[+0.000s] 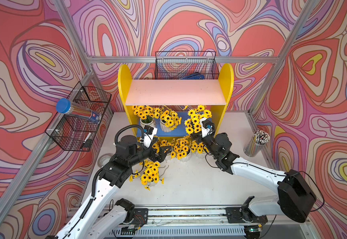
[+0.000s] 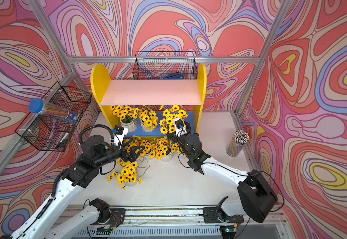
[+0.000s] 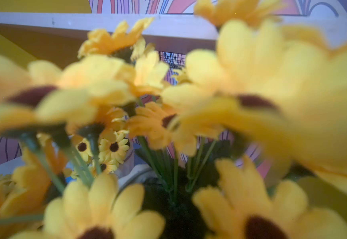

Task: Take the sunflower pots off the shelves
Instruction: Pick up the sunflower pot from the shelf, then place the sunflower pot at the center of the board.

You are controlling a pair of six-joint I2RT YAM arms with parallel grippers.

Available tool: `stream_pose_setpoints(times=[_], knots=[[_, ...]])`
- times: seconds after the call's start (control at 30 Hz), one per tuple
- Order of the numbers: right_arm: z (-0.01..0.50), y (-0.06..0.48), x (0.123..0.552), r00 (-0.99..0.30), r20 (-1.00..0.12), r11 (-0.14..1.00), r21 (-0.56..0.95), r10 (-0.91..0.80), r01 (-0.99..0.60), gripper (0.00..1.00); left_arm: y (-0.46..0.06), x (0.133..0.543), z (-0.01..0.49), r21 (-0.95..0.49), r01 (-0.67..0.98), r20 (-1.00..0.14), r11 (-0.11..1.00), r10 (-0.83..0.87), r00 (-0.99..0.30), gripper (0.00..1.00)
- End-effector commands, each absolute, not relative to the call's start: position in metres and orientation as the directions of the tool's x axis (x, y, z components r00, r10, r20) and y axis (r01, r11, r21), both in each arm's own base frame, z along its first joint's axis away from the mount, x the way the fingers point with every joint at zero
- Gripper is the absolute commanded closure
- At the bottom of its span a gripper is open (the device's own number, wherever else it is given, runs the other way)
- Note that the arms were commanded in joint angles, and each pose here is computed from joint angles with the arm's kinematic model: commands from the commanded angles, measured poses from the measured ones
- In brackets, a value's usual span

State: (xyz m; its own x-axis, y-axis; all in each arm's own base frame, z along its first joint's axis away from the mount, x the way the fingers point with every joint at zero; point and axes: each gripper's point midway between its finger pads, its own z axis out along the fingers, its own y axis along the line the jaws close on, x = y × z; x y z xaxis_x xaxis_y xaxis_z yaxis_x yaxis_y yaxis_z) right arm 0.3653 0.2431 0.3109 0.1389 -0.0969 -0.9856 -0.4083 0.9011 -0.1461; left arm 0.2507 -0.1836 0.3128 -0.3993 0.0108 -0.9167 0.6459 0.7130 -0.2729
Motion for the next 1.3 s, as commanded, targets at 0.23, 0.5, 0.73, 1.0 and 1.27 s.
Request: stream_pose_setpoints(times=[0.23, 0.5, 0.73, 1.0, 1.27], knots=[[0.321, 0.253, 0.282, 0.143, -0.988, 0.875, -0.122, -0.061, -0.469, 1.00, -0.163, 0.241, 0.304, -0.264, 0.569, -0.906, 0.779, 0.002, -0.424, 0.02], [0.278, 0.301, 0.208, 0.074, -0.995, 0.789, -0.101, -0.070, -0.606, 1.00, -0.132, 0.234, 0.295, -0.290, 0.420, -0.890, 0.860, -0.081, -0.449, 0.02], [0.211, 0.339, 0.189, -0.047, -0.995, 0.743, -0.036, -0.091, -0.669, 1.00, -0.117, 0.218, 0.298, -0.284, 0.383, -0.891, 0.879, -0.093, -0.445, 0.02], [0.147, 0.364, 0.193, -0.133, -0.989, 0.739, 0.045, -0.060, -0.672, 1.00, -0.115, 0.220, 0.306, -0.281, 0.367, -0.887, 0.887, -0.094, -0.452, 0.01], [0.115, 0.379, 0.194, -0.147, -0.986, 0.727, 0.042, -0.082, -0.685, 1.00, -0.122, 0.229, 0.313, -0.325, 0.363, -0.878, 0.873, -0.135, -0.460, 0.02]])
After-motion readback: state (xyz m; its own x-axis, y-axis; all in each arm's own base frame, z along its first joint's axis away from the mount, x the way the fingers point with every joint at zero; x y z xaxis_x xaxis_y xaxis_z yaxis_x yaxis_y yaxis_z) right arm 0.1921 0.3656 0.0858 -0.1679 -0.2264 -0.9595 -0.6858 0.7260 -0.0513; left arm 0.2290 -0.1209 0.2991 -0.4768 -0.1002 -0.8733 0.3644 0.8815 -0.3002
